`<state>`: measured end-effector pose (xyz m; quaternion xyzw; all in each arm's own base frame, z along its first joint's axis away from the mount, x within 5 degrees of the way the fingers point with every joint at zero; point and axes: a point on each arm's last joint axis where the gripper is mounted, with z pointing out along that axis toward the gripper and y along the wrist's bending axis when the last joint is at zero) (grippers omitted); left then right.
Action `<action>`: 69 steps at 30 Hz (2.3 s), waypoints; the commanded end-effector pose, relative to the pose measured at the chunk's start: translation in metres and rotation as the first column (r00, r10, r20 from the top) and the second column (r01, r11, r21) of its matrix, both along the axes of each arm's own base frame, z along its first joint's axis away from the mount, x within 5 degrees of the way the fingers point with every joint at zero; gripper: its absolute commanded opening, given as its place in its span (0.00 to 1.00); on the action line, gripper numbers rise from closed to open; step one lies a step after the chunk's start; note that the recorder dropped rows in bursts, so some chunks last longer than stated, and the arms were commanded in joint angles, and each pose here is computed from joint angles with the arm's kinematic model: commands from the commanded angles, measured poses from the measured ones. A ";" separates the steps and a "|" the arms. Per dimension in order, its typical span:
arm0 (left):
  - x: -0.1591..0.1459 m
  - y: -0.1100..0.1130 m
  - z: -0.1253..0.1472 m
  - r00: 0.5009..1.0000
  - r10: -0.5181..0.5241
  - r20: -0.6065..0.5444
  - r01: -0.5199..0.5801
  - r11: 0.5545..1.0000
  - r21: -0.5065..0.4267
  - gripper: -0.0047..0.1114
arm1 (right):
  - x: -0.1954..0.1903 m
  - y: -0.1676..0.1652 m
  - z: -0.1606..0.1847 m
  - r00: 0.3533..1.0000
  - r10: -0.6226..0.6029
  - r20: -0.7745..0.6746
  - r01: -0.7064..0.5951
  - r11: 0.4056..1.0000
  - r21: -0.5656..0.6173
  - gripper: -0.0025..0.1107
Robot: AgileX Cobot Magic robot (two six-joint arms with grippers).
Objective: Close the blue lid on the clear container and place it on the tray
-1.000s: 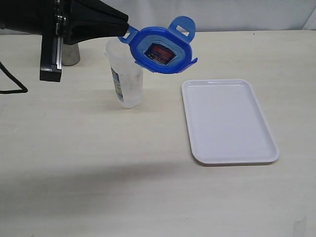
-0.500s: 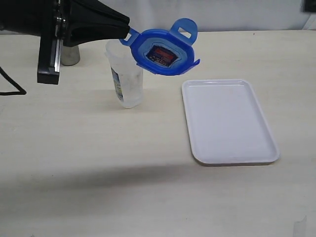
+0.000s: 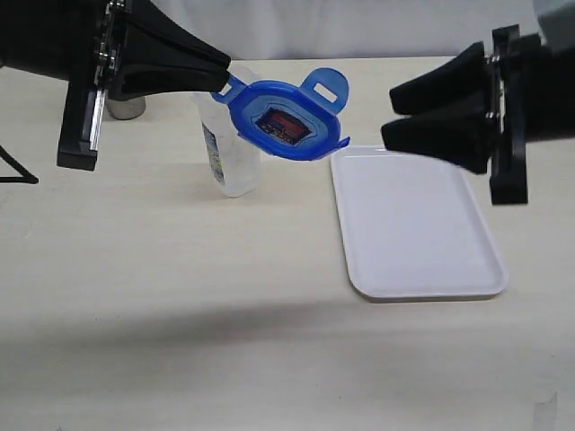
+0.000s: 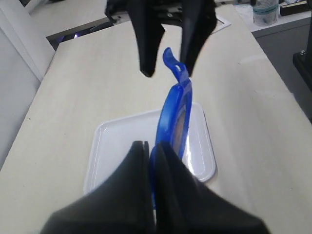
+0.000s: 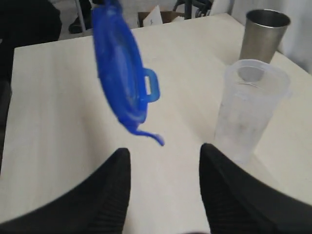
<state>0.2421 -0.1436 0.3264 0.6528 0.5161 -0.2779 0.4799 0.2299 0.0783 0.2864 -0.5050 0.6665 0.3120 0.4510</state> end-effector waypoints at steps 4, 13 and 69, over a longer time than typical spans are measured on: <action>0.002 0.000 0.005 1.000 0.027 0.004 -0.027 0.999 -0.036 0.04 | -0.001 0.006 -0.024 0.990 -0.100 0.098 0.101 0.995 -0.008 0.41; 0.002 0.000 0.006 1.000 0.029 0.000 -0.029 0.999 -0.042 0.04 | 0.003 0.041 -0.002 0.974 -0.023 0.224 0.039 0.997 -0.066 0.41; 0.027 0.039 0.016 0.653 0.734 -0.186 -0.744 0.668 0.024 0.31 | 0.065 0.031 0.073 0.812 -0.576 -0.092 0.581 0.783 0.224 0.06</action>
